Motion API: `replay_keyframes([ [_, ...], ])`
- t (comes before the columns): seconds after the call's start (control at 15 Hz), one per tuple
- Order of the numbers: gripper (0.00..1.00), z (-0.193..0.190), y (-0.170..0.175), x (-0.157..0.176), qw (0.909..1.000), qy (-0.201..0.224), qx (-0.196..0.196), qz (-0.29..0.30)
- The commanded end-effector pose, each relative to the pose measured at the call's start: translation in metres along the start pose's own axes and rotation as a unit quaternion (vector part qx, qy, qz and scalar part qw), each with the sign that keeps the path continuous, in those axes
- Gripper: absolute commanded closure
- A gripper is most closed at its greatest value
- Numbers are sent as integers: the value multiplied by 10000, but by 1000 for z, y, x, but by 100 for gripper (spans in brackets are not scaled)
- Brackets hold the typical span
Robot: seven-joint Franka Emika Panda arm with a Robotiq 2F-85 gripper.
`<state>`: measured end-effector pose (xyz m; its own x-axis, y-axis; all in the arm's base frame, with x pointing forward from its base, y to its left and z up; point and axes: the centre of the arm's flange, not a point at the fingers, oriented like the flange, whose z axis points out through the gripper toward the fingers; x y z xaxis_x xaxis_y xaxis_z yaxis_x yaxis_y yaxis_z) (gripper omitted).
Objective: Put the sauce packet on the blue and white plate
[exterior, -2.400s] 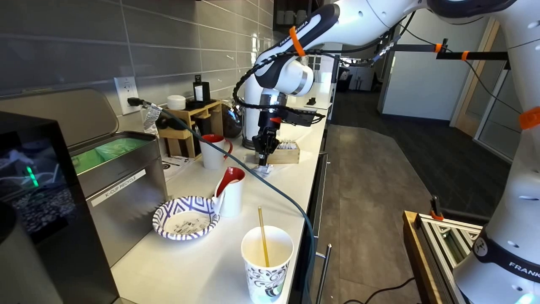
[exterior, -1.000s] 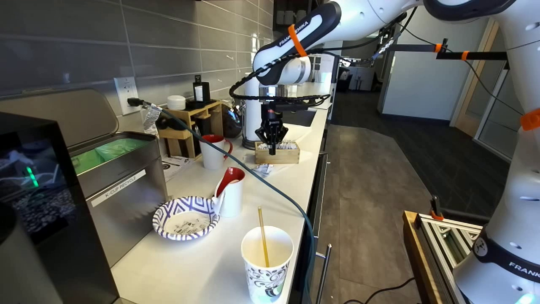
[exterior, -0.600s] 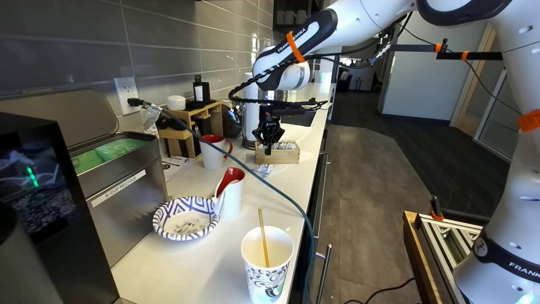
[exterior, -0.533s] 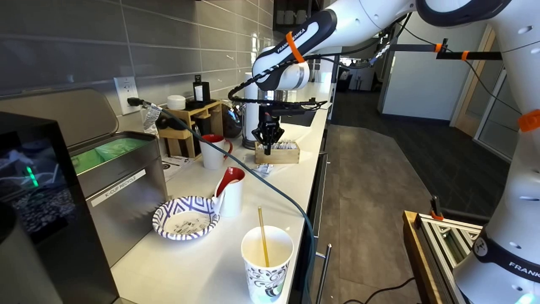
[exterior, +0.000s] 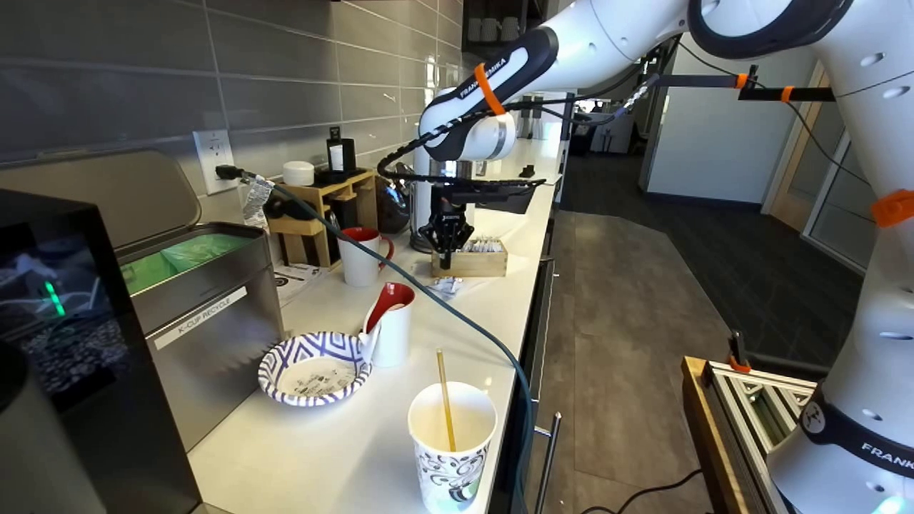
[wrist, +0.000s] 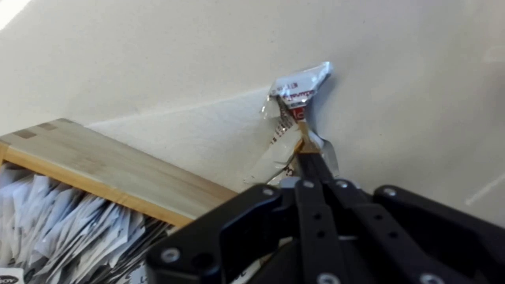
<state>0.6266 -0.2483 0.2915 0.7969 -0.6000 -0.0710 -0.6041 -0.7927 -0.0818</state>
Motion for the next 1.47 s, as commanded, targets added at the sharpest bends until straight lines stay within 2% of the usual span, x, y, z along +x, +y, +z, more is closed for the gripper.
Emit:
replay_keyframes([
  [0.0, 100, 13, -7, 12, 9999, -113, 84, 84],
  [0.4, 100, 23, -2, 6, 9994, -238, 84, 238],
  [0.73, 100, 25, -4, 2, 9985, -525, 9, 139],
  [1.07, 100, 35, -8, 12, 9975, -652, -72, 250],
  [1.4, 100, 46, -13, 25, 9940, -981, -184, 449],
])
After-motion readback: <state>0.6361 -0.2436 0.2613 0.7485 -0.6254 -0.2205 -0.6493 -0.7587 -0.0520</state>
